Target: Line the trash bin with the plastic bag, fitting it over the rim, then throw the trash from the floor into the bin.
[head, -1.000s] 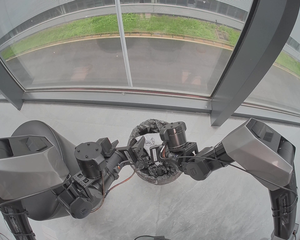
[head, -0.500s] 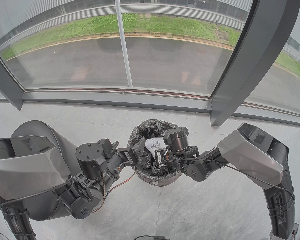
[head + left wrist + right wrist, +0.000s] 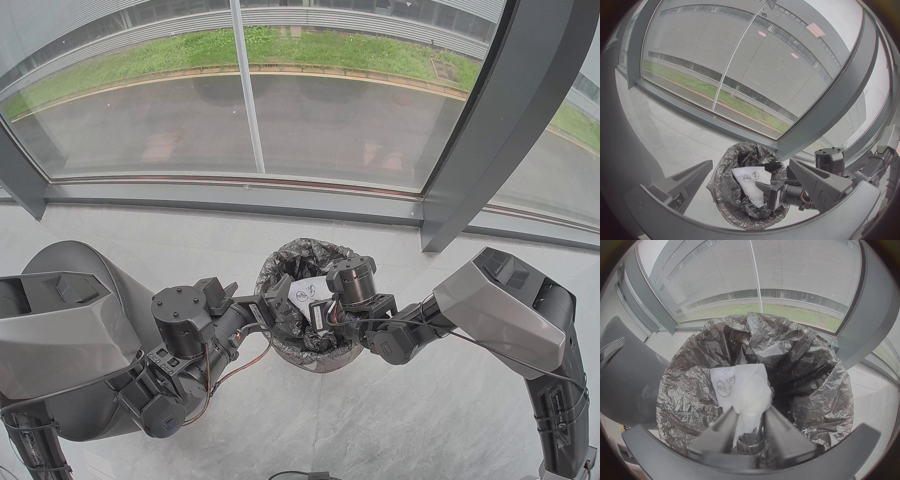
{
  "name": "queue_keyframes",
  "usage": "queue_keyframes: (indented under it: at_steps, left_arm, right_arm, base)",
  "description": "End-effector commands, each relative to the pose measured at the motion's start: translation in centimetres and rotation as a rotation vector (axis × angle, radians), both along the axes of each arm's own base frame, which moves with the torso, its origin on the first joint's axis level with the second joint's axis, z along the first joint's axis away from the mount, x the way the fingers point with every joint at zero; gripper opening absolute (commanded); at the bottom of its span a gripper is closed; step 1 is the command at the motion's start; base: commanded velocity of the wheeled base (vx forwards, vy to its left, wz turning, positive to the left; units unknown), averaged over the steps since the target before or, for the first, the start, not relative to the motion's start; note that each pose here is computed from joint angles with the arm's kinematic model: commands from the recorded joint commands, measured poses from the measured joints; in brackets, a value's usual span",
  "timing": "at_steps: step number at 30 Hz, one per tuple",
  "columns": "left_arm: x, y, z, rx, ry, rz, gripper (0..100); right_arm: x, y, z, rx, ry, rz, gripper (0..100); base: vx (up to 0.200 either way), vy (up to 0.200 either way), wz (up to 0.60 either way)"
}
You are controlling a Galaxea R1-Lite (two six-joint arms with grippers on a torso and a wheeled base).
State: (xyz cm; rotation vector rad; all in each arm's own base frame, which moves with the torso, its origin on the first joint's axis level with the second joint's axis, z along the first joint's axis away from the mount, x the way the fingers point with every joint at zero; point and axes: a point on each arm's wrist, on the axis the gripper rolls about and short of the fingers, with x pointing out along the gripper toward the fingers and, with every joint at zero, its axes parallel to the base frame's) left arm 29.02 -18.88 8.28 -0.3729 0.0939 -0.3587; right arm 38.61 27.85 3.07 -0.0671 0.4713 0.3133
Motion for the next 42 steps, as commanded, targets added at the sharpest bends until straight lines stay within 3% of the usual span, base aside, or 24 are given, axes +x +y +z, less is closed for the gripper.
queue_keyframes:
  at_steps: [1,26,42]
  left_arm:
    - [0.0,0.0,-0.1,0.001,0.003,0.001,100]
    - [0.1,-0.1,-0.4,0.008,0.008,0.000,100]
    - [0.2,-0.1,-0.6,0.013,0.012,0.001,100]
  right_arm:
    - [0.0,0.0,-0.1,0.000,0.000,0.000,100]
    - [0.2,1.2,0.9,0.041,-0.051,0.019,100]
    - [1.2,3.8,-3.1,0.025,-0.040,0.050,100]
  base:
    - [0.000,0.000,0.00]
    - [0.000,0.000,0.00]
    - [0.000,0.000,0.00]
